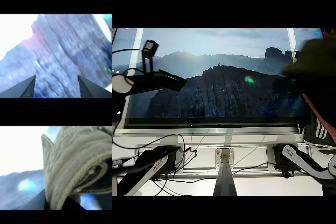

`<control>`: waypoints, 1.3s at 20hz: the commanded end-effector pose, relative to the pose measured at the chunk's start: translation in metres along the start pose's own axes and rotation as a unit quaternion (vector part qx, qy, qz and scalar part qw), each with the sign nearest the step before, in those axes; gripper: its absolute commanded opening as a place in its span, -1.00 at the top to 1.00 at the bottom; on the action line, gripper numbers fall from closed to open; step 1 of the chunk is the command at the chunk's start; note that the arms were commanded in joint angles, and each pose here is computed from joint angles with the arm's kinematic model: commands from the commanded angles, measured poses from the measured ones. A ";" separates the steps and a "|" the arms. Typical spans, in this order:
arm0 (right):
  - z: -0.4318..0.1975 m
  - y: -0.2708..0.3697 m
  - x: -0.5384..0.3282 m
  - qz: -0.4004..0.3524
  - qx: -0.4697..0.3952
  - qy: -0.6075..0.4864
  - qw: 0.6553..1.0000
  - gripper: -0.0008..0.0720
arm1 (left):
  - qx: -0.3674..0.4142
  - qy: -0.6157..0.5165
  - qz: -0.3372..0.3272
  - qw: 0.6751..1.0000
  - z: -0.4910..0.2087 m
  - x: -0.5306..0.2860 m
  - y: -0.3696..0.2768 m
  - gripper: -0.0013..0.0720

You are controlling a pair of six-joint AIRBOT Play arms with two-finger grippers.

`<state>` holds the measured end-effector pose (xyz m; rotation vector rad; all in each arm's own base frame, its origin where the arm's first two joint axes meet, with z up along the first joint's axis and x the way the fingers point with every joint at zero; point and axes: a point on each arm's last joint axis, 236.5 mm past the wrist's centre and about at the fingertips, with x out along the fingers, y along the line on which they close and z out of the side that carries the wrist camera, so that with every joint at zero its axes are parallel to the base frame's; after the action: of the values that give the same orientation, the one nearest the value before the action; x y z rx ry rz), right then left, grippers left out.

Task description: Fold the clothes and pants, and hang the long-sleeved shirts on hangers.

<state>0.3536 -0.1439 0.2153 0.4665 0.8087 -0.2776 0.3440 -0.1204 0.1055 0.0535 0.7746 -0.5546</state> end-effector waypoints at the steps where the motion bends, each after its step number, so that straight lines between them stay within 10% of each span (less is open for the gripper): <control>1: -0.020 -0.120 -0.074 -0.185 0.100 -0.012 0.977 0.89 | 0.039 -0.070 0.041 0.996 0.032 -0.040 0.000 -0.57; 5: -0.066 -0.175 -0.094 -0.247 0.208 0.039 0.945 0.89 | 0.055 -0.134 0.064 0.987 0.055 -0.073 -0.005 -0.57; 9: -0.060 -0.189 -0.097 -0.256 0.244 0.008 0.935 -0.70 | 0.057 -0.139 0.066 0.986 0.057 -0.077 -0.007 -0.58; 13: -0.015 -0.114 -0.062 -0.108 0.112 -0.029 0.987 -0.30 | 0.057 -0.139 0.066 0.986 0.057 -0.077 -0.006 -0.57; 16: 0.007 -0.025 -0.042 0.018 0.000 -0.053 0.998 0.88 | 0.057 -0.139 0.066 0.986 0.057 -0.077 -0.006 -0.57; 26: -0.072 0.185 -0.034 0.224 -0.296 0.008 0.928 0.90 | 0.057 -0.139 0.066 0.986 0.057 -0.077 -0.006 -0.57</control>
<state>0.3646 -0.0050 0.2492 0.1730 0.7419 0.2162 0.3332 -0.1048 0.1982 0.1284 0.4656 -0.4685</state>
